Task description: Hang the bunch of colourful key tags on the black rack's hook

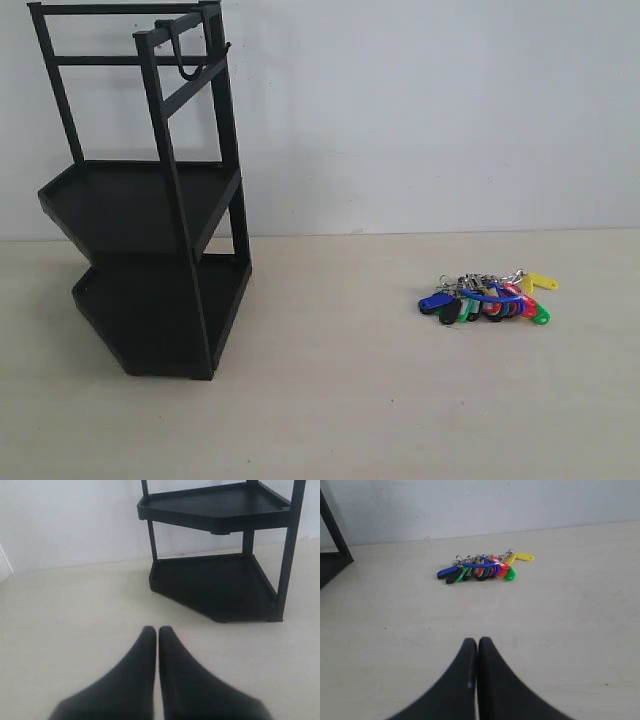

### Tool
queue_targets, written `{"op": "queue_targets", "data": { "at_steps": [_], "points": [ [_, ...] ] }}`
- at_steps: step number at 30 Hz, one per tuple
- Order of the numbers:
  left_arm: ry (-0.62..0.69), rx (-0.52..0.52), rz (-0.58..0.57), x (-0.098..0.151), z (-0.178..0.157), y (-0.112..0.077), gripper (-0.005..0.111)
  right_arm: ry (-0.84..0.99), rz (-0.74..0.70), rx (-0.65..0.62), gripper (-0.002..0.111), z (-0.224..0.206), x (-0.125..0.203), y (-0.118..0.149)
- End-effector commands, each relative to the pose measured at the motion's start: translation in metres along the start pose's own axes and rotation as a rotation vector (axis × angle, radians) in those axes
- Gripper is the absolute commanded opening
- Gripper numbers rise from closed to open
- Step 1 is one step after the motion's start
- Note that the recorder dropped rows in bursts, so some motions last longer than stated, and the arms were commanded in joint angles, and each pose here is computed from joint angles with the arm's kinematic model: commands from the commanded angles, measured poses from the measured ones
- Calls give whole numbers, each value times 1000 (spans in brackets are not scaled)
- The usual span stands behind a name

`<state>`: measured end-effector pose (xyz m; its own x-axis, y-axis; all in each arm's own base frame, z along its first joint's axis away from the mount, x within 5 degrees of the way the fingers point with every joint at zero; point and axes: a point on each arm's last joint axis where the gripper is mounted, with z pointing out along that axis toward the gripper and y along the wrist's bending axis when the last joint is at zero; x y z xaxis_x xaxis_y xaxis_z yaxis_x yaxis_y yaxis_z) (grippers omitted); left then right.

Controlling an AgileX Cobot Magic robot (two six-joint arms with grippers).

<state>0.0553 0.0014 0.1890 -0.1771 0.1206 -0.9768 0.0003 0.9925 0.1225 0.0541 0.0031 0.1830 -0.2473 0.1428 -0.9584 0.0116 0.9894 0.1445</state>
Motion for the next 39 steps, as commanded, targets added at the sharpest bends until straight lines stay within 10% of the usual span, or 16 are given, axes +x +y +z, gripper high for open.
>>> {"op": "queue_targets", "data": {
  "at_steps": [1,39],
  "points": [
    [-13,1,-4,-1,0,0,4,-8,-5,5,0,0,0,0],
    [-13,1,-4,-1,0,0,4,-131,-1,5,0,-1,-12,0]
  ]
}}
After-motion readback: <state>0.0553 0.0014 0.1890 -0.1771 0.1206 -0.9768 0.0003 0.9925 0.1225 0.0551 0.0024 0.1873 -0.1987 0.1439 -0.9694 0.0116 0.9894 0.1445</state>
